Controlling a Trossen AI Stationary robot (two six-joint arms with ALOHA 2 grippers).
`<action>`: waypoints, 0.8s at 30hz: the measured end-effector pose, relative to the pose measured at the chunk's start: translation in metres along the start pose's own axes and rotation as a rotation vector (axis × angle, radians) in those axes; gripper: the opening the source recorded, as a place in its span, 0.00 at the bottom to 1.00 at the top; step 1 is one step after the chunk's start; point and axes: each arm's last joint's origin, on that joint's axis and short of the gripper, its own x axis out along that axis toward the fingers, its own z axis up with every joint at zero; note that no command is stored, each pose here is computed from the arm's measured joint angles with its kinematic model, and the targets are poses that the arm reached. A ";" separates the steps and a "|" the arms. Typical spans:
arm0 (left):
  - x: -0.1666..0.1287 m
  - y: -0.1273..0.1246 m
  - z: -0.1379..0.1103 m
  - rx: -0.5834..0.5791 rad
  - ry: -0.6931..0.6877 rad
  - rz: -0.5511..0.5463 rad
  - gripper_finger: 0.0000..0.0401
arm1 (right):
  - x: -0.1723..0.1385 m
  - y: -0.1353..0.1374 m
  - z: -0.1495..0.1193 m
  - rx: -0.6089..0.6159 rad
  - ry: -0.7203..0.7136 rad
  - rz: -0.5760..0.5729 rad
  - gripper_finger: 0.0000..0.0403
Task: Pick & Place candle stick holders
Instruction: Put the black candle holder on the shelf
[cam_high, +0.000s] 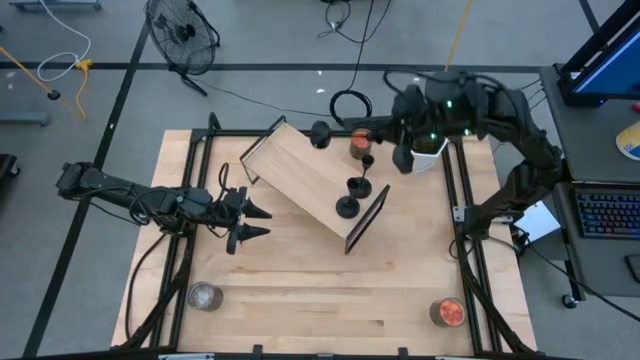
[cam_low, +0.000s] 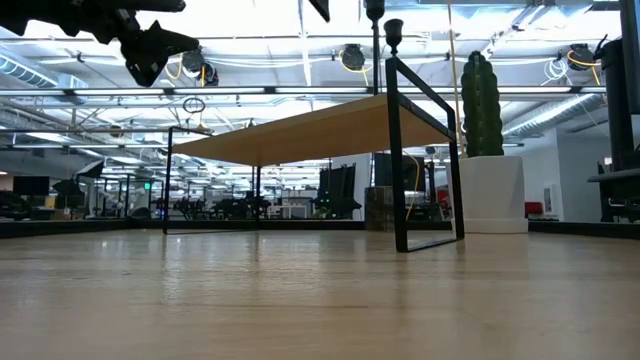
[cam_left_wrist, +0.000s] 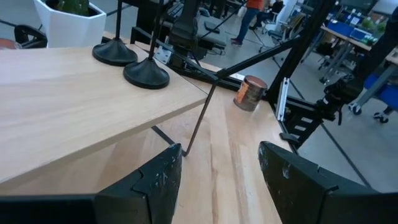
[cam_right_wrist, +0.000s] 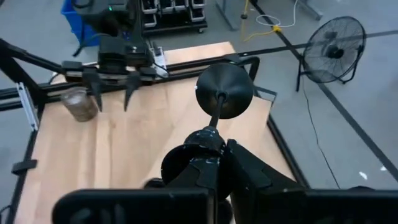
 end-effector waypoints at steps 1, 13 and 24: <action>0.000 0.000 0.000 -0.005 0.000 0.000 0.55 | 0.001 -0.006 0.000 -0.006 0.005 0.000 0.02; 0.000 0.001 0.003 -0.037 -0.047 0.056 0.55 | 0.052 -0.052 -0.011 -0.074 0.202 0.078 0.02; 0.000 0.002 0.004 -0.043 -0.065 0.088 0.55 | 0.087 -0.058 -0.020 -0.108 0.322 0.151 0.02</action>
